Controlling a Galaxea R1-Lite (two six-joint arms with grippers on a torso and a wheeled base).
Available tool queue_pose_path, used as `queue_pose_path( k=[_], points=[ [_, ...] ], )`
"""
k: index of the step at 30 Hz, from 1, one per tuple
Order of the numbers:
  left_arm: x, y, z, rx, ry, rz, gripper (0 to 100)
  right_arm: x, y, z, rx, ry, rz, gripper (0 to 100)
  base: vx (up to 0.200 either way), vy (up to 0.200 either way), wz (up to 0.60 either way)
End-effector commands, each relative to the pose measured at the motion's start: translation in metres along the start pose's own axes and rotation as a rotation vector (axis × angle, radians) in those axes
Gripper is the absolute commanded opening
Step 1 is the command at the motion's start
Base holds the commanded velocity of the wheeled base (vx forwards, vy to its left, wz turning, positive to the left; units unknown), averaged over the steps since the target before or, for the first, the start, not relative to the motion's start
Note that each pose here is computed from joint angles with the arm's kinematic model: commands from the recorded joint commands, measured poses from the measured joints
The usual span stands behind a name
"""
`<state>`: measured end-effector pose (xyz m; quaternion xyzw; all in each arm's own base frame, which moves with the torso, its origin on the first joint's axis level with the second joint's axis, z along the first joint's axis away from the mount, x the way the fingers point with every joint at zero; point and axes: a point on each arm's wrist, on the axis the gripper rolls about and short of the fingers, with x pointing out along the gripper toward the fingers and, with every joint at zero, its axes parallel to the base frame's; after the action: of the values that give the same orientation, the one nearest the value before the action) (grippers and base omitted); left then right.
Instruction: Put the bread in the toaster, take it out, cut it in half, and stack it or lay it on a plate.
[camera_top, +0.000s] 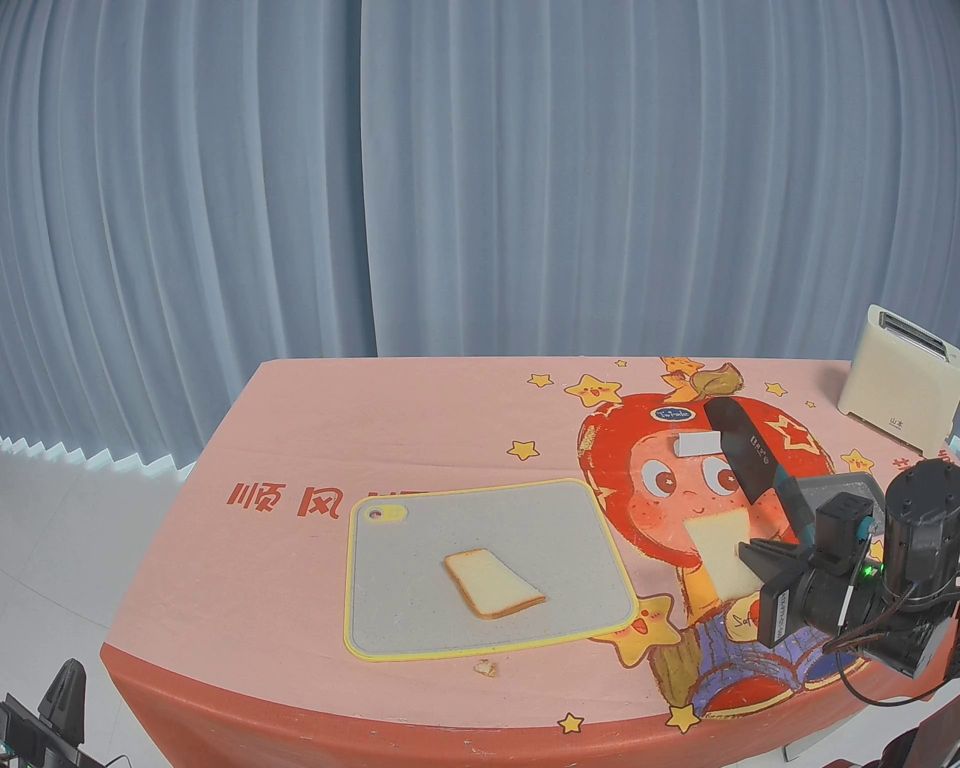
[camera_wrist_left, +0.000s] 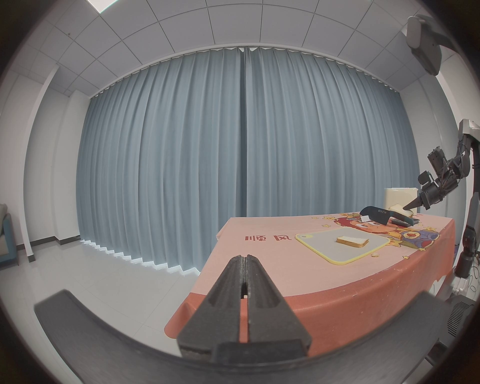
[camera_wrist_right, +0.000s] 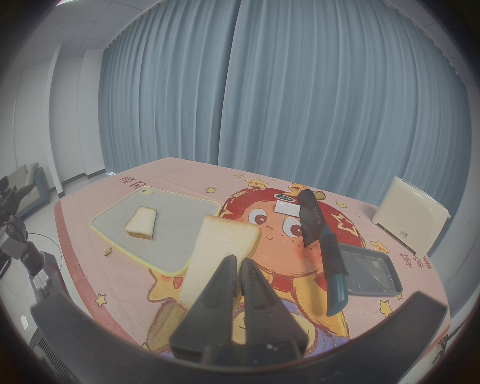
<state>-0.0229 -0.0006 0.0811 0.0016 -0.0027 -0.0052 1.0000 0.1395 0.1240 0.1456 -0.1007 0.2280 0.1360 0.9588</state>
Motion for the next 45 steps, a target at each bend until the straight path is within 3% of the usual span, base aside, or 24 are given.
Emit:
queue_pose_path(
  k=[1,7,21,45],
  points=[
    [0.0,0.0,-0.0052,0.001,0.001,0.001,0,0.001,0.0014,-0.0002,-0.005,0.003,0.003,0,0.0,0.0,0.0],
    [0.0,0.0,-0.0052,-0.005,0.001,0.001,0,-0.0001,0.0005,-0.0005,-0.003,0.001,0.002,0,0.0,0.0,0.0],
    [0.0,0.0004,-0.0052,-0.011,0.001,0.023,0,-0.0008,0.0035,-0.0018,-0.011,0.002,0.015,0,0.0,-0.2,0.0],
    [0.0,0.0004,-0.0052,-0.012,0.001,0.021,0,-0.0019,0.0006,0.006,0.015,-0.027,0.005,0,0.0,-0.183,0.0]
  ],
)
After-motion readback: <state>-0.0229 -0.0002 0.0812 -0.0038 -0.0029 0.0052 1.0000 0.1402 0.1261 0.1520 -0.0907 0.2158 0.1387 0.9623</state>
